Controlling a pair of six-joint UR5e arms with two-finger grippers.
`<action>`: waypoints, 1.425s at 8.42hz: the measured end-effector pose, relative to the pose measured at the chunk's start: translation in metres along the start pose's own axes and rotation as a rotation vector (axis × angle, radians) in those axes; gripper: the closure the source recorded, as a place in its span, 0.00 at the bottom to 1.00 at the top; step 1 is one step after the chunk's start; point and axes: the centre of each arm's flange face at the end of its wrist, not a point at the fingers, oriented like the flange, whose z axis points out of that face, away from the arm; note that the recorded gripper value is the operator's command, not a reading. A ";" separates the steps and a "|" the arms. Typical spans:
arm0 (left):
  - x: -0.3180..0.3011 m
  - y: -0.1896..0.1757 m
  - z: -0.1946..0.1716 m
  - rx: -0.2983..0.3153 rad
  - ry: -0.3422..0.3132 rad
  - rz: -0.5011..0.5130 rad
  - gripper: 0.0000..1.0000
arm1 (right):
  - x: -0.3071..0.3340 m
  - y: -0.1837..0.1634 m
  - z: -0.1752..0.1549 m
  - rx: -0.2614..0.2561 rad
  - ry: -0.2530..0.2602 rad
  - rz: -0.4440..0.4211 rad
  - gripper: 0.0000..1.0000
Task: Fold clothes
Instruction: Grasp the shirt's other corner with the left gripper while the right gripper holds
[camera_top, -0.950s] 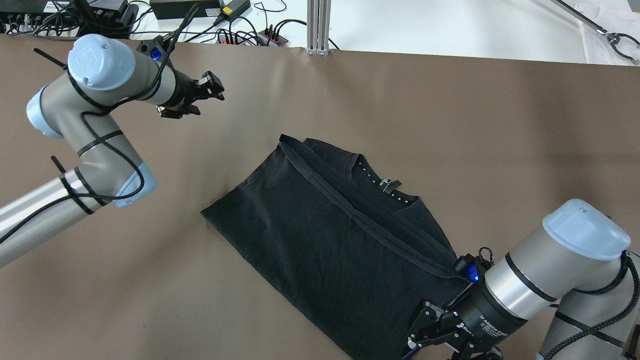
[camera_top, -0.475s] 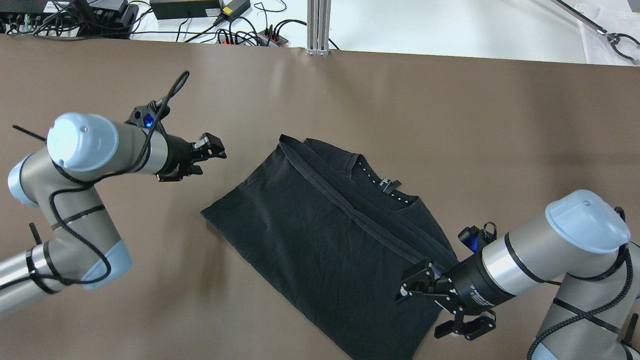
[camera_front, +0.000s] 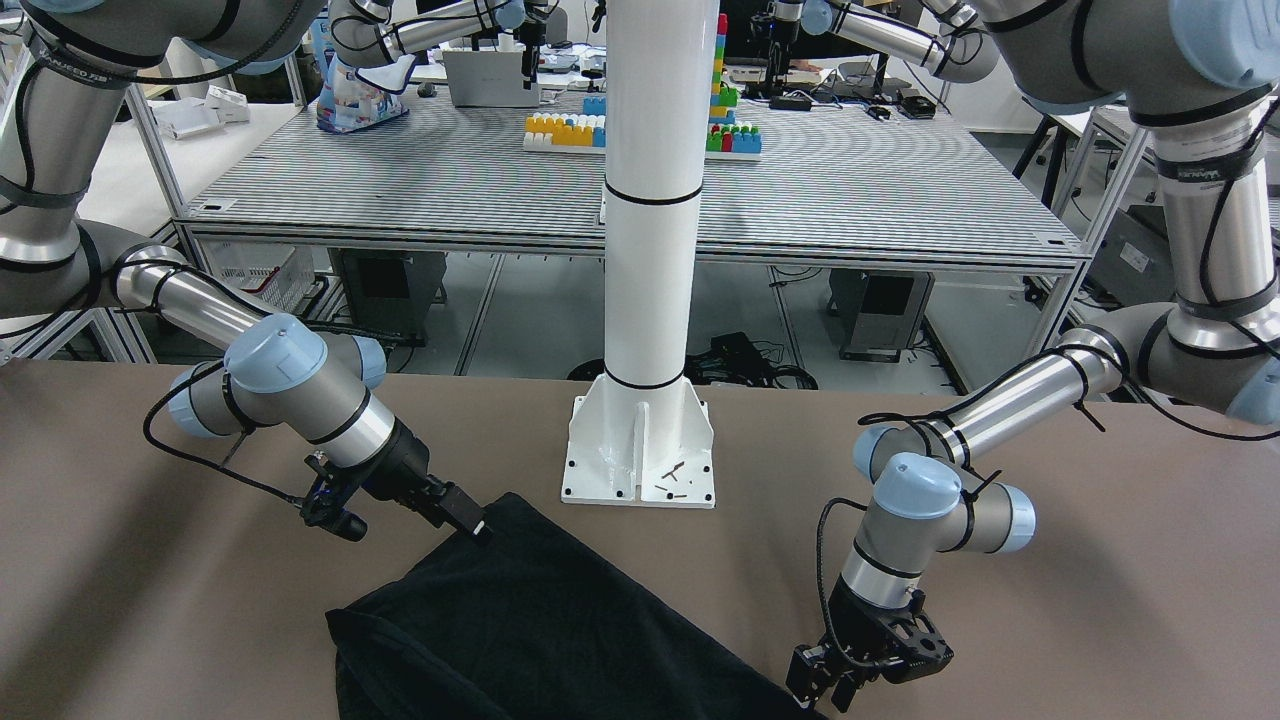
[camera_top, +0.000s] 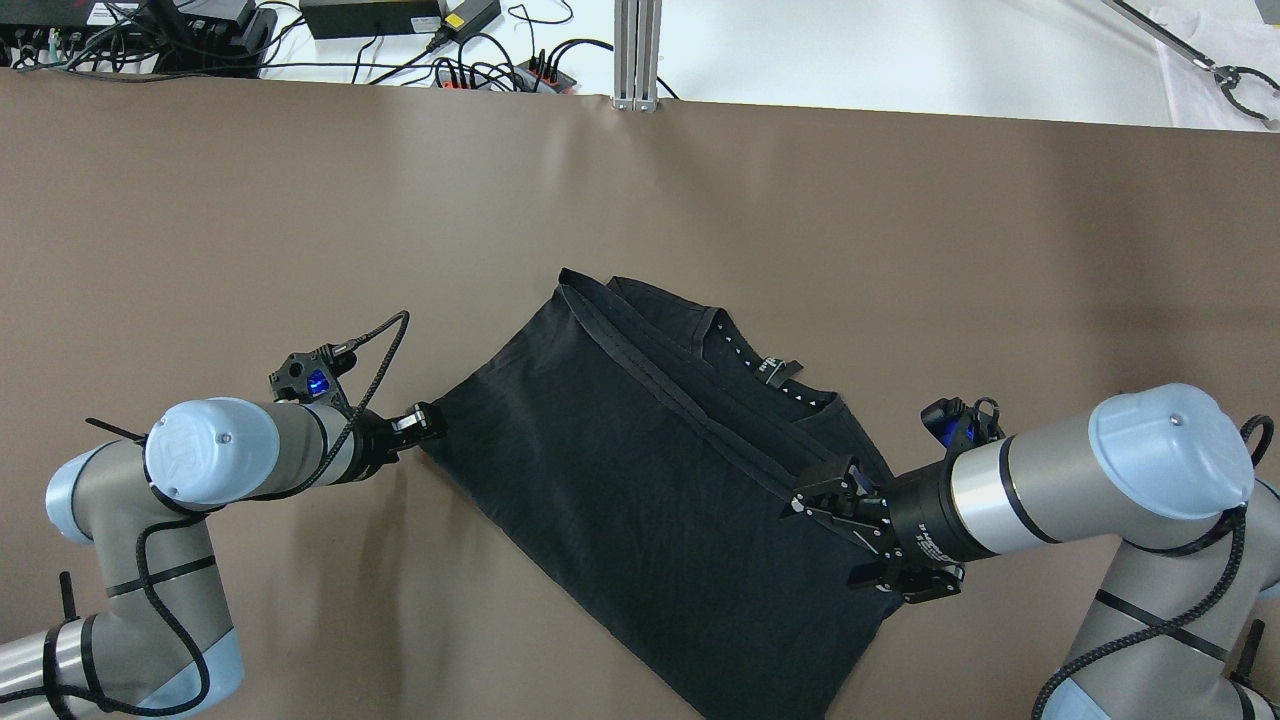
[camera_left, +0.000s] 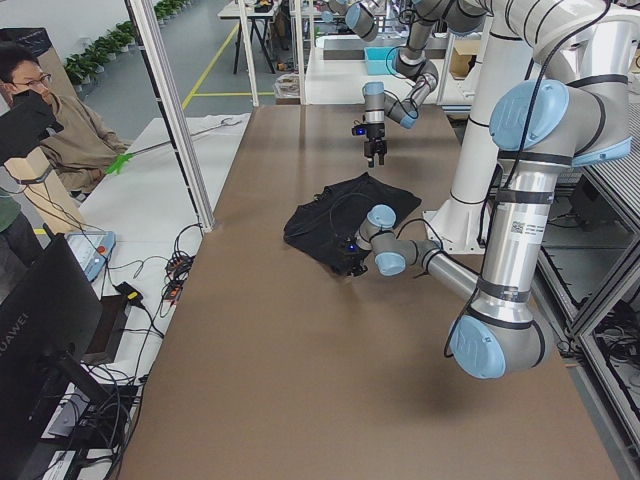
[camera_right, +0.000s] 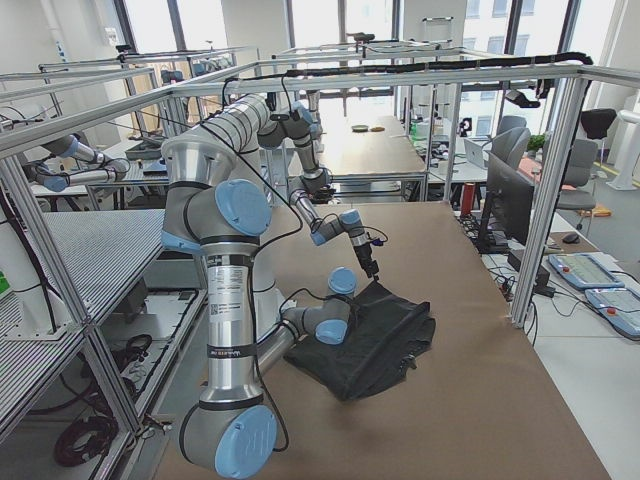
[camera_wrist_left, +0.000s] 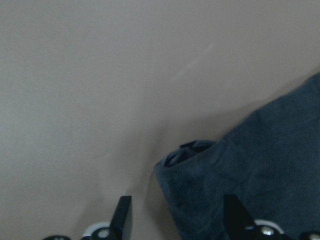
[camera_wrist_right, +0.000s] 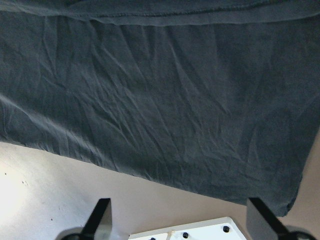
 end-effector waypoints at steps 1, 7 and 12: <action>-0.001 0.002 0.005 -0.001 -0.007 0.004 0.45 | 0.000 0.000 0.000 0.003 -0.001 -0.001 0.05; -0.005 -0.019 0.013 0.004 -0.032 0.027 1.00 | -0.001 0.003 0.000 0.001 -0.005 -0.006 0.05; 0.078 -0.183 0.005 0.040 -0.003 0.064 1.00 | -0.007 -0.003 -0.003 0.089 -0.046 -0.010 0.05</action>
